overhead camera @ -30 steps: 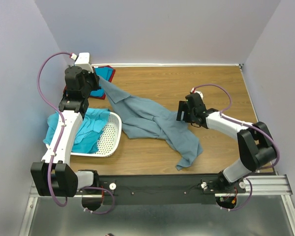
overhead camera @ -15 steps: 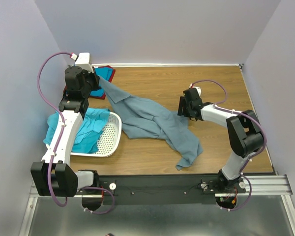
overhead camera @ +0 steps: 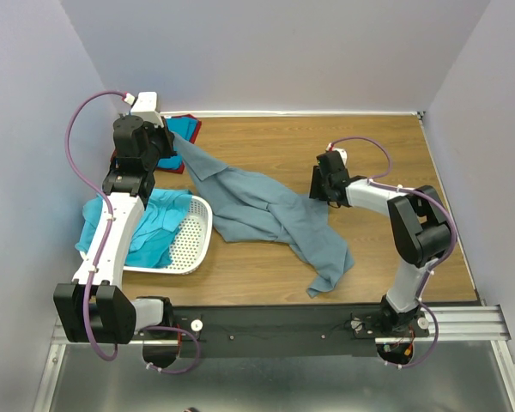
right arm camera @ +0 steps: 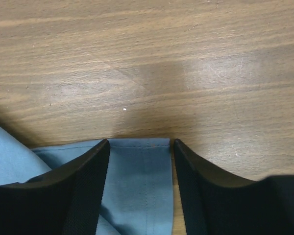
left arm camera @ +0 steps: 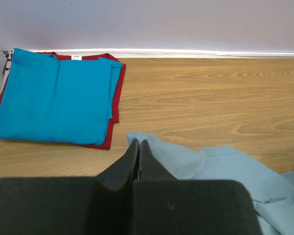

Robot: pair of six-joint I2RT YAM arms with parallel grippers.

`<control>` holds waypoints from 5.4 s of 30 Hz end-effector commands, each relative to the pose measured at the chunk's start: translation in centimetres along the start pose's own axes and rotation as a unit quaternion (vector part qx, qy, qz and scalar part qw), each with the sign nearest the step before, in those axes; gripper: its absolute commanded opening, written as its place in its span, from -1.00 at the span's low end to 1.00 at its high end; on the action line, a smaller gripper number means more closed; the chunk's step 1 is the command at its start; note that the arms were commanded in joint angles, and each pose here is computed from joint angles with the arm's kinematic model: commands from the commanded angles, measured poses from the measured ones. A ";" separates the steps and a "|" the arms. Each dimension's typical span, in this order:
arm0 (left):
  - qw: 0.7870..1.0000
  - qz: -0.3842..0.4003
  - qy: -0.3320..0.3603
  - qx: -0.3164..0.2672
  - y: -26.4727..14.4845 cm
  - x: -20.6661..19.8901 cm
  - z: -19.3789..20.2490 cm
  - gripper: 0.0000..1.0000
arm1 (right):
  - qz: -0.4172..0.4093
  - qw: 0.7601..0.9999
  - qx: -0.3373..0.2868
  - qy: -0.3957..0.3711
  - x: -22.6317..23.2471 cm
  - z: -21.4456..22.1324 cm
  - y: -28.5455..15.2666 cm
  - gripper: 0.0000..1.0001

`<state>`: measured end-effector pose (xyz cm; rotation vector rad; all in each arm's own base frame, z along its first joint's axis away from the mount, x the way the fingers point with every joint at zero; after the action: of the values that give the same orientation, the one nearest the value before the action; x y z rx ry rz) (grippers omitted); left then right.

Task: Fold and stack the t-shirts
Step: Flatten the tshirt out

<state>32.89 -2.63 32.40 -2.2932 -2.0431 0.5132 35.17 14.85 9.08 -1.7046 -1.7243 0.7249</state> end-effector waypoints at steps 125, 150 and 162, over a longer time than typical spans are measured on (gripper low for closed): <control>0.829 0.370 0.017 -0.419 -12.6 -13.0 -22.3 -1.00 | 0.380 0.778 -0.487 0.119 -17.0 -20.7 -45.3 -0.99; 0.948 0.276 -0.033 -0.153 8.2 -18.0 -5.6 0.83 | 0.284 0.879 -0.361 0.128 -21.4 -18.9 -25.3 1.00; 0.970 0.222 -0.038 0.087 7.2 -16.3 12.8 0.85 | 0.024 0.964 -0.191 0.180 -15.8 -7.1 -15.9 1.00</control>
<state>35.78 -22.38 25.40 -2.7563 -1.4087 0.6899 30.07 -3.81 29.99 -2.2758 -1.6235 0.0221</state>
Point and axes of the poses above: each gripper's point midway between its finger pads, its own y axis out along the fingers, its own x axis along the line the jaws close on, z = x × y, the point moved 9 cm from there along -y, back along the fingers, and after that the axes turned 5 degrees about -y, right-handed, at the moved point
